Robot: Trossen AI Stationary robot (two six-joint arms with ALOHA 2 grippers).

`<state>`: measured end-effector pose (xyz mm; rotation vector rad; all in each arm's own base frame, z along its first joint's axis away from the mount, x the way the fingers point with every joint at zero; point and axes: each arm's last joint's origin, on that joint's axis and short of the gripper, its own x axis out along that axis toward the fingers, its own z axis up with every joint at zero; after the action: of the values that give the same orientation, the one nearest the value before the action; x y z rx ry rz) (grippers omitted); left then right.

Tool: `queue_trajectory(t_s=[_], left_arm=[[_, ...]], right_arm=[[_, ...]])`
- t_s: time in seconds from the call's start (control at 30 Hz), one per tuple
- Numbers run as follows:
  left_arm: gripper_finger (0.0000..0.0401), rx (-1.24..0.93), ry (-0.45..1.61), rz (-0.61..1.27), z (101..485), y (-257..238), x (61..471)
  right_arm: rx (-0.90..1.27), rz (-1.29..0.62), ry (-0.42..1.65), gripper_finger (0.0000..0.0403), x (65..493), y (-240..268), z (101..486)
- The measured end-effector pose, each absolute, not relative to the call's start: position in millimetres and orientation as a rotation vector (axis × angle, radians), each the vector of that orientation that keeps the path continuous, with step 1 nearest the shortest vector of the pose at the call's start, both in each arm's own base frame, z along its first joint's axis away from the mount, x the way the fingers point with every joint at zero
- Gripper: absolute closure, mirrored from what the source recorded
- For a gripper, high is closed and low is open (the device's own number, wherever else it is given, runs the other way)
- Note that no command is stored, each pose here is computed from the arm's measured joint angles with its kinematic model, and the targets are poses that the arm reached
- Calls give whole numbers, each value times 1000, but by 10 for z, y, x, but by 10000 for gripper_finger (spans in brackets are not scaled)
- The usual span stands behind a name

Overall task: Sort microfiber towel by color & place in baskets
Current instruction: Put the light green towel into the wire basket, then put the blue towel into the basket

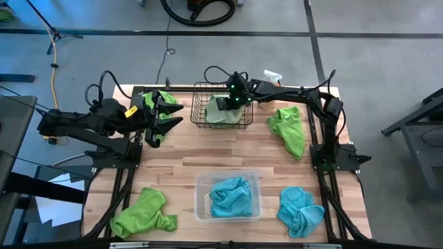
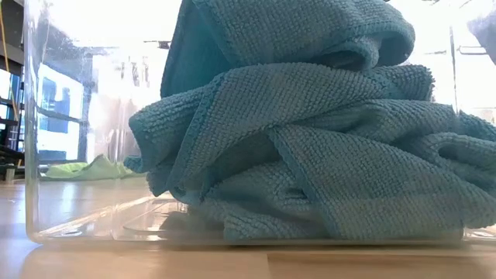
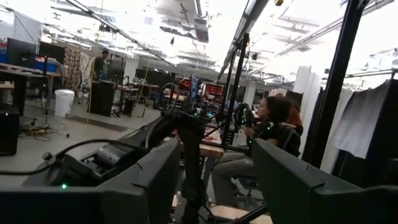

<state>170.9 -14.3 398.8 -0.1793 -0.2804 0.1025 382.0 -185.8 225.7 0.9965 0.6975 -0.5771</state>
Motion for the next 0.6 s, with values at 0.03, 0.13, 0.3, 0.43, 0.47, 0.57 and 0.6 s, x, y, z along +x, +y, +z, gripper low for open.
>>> queue_trajectory(t_s=[0.03, 0.13, 0.3, 0.43, 0.47, 0.57, 0.6], left_arm=[[213, -178, -275, 103, 3983, -143, 1710], [213, -178, -274, 103, 3982, -144, 1710], [213, -178, -274, 103, 3982, -144, 1710], [213, -178, -274, 103, 3982, -144, 1710], [213, -178, -274, 103, 3982, -143, 1710], [213, -178, -274, 103, 3982, -144, 1710], [213, -178, -274, 103, 3982, -144, 1710]], right_arm=[[978, -568, 699, 321, 3824, -1860, 2269], [932, -550, 715, 269, 3833, -1864, 2338], [910, -580, 763, 213, 3800, -1910, 2550], [844, -610, 767, 205, 3778, -1962, 2802], [824, -614, 767, 205, 3776, -1963, 2866], [725, -537, 786, 204, 3789, -1921, 3059], [680, -482, 805, 204, 3792, -1881, 3116]])
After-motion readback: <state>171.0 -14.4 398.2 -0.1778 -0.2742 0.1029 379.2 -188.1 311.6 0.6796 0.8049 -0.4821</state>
